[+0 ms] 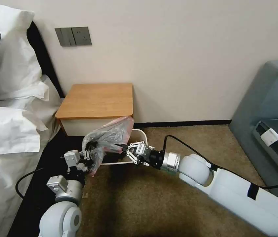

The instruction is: Pick up the garbage bag from the table and place it over the trash can.

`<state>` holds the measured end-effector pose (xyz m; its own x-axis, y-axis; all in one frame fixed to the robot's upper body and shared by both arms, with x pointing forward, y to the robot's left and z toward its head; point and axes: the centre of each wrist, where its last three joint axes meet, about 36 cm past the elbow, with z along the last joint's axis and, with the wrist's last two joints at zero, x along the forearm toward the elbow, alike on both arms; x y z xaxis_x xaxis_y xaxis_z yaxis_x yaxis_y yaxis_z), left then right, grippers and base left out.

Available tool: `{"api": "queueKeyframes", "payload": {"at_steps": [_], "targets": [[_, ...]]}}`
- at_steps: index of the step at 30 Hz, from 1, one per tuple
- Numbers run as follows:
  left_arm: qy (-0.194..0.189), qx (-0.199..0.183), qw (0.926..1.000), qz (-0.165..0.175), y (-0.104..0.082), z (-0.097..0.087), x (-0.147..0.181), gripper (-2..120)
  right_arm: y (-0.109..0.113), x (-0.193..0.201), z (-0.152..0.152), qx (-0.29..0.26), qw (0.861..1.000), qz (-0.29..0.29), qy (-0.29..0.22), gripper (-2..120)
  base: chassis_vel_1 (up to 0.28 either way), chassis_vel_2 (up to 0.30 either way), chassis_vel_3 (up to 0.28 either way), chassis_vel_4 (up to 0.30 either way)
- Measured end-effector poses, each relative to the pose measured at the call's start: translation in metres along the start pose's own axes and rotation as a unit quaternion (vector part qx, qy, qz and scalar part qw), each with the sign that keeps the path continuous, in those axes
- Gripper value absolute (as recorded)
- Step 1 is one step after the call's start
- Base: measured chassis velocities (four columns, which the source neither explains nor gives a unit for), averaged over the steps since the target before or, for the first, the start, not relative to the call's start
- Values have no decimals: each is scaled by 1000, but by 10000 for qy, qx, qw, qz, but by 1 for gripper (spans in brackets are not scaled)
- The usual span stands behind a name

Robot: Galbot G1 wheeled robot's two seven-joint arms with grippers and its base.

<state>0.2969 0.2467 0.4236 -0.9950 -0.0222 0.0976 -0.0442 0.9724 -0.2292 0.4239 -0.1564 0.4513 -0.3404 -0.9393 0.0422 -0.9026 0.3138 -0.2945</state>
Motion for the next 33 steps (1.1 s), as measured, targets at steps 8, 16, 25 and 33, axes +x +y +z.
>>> {"api": "queueKeyframes", "payload": {"at_steps": [8, 16, 25, 33], "targets": [[-13, 8, 10000, -8, 0, -2, -1, 7, -6, 21, -9, -303, 9984, -481, 80, 0, 0, 0, 0, 0], [-56, 63, 10000, -47, 1, -6, -3, 7, -16, 46, -13, -214, 9919, -1229, 236, 0, 0, 0, 0, 0], [-100, 112, 9999, -51, 0, -11, -3, 7, -28, 63, -7, -102, 9861, -1597, 453, 0, 0, 0, 0, 0], [-112, 142, 9998, -58, 1, -13, -3, 7, -43, 72, 6, 282, 9850, -1564, 679, 0, 0, 0, 0, 0]]}}
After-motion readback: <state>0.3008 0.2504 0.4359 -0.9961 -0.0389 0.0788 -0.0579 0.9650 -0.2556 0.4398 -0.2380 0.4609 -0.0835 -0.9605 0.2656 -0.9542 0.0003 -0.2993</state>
